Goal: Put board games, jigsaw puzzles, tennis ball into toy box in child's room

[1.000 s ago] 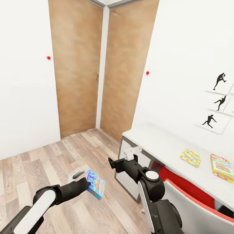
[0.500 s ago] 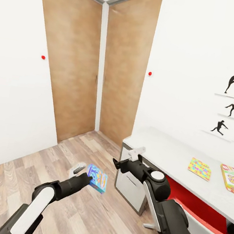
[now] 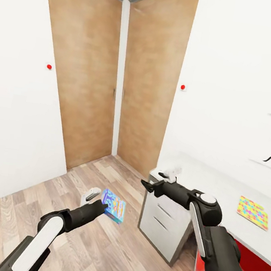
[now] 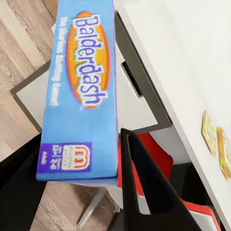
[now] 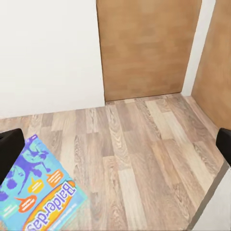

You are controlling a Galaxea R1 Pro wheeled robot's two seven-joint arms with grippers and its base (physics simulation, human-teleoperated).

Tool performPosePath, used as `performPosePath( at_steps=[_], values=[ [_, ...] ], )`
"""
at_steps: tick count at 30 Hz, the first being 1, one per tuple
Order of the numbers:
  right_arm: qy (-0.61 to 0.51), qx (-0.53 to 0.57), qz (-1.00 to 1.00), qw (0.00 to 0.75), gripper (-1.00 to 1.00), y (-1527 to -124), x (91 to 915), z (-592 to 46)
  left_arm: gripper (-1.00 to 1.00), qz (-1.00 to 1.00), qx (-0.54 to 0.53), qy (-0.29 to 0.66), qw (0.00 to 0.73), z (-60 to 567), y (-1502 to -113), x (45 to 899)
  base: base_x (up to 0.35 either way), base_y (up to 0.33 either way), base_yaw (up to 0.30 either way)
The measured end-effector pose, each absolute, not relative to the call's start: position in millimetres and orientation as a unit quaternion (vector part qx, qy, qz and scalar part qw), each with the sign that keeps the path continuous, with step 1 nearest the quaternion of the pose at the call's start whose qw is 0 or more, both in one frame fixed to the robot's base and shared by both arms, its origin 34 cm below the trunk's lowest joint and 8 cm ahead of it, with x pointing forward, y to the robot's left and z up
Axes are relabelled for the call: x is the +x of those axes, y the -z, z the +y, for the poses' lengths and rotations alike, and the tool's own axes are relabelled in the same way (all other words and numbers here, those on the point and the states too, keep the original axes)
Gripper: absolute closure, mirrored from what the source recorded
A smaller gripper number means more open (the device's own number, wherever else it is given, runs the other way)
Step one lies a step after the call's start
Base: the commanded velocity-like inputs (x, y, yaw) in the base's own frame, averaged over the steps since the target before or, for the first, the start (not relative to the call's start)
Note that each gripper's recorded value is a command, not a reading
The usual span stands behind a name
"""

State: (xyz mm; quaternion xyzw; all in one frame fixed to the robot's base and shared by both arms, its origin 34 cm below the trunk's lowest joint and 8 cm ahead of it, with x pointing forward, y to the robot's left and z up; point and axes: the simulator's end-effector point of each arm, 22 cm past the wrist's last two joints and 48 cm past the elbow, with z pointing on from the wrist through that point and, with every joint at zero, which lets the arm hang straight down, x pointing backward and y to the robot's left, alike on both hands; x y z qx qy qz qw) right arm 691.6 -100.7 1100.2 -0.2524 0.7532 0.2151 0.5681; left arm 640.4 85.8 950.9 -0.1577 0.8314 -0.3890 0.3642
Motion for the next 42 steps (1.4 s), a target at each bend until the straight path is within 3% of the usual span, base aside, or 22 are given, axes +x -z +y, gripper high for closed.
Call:
performPosePath(
  at_steps=[11, 17, 20, 22, 23, 24, 26, 34, 42],
  values=[
    [-0.178, -0.191, 0.756, 0.6, -1.0, -1136, 716, -212, 1.0, 0.819, -0.126, 0.415, 0.376, 65, -987, 641, 0.289, 0.244, -0.006],
    [-0.187, -0.16, 0.749, 0.615, -1.0, -1157, 717, -254, 1.0, 0.818, -0.11, 0.42, 0.379, 54, -996, 643, 0.131, 0.093, -0.203],
    [-0.161, -0.127, 0.746, 0.633, -1.0, -1174, 719, -304, 1.0, 0.802, -0.097, 0.435, 0.398, 47, -1027, 658, 0.012, 0.008, -0.275],
    [-0.142, -0.11, 0.749, 0.638, -1.0, -1180, 717, -334, 1.0, 0.778, -0.054, 0.461, 0.423, 12, -1088, 674, 0.003, 0.002, -0.282],
    [-0.124, -0.082, 0.764, 0.627, -1.0, -1180, 712, -370, 1.0, 0.809, -0.001, 0.406, 0.426, -25, -1108, 685, 0.0, 0.0, -0.285],
    [-0.117, -0.077, 0.767, 0.627, -1.0, -1182, 709, -381, 1.0, 0.772, 0.036, 0.467, 0.43, -63, -1166, 676, 0.0, 0.0, -0.285],
    [-0.106, -0.068, 0.768, 0.628, -1.0, -1186, 706, -398, 1.0, 0.764, 0.05, 0.486, 0.423, -75, -1185, 667, 0.0, 0.0, -0.286],
    [-0.093, -0.036, 0.762, 0.64, -1.0, -1196, 698, -432, 1.0, 0.766, 0.045, 0.496, 0.407, -77, -1190, 664, 0.0, 0.0, -0.286],
    [-0.095, -0.032, 0.762, 0.639, -1.0, -1200, 697, -432, 1.0, 0.797, -0.033, 0.471, 0.377, -4, -1174, 689, 0.0, 0.0, -0.286]
  ],
)
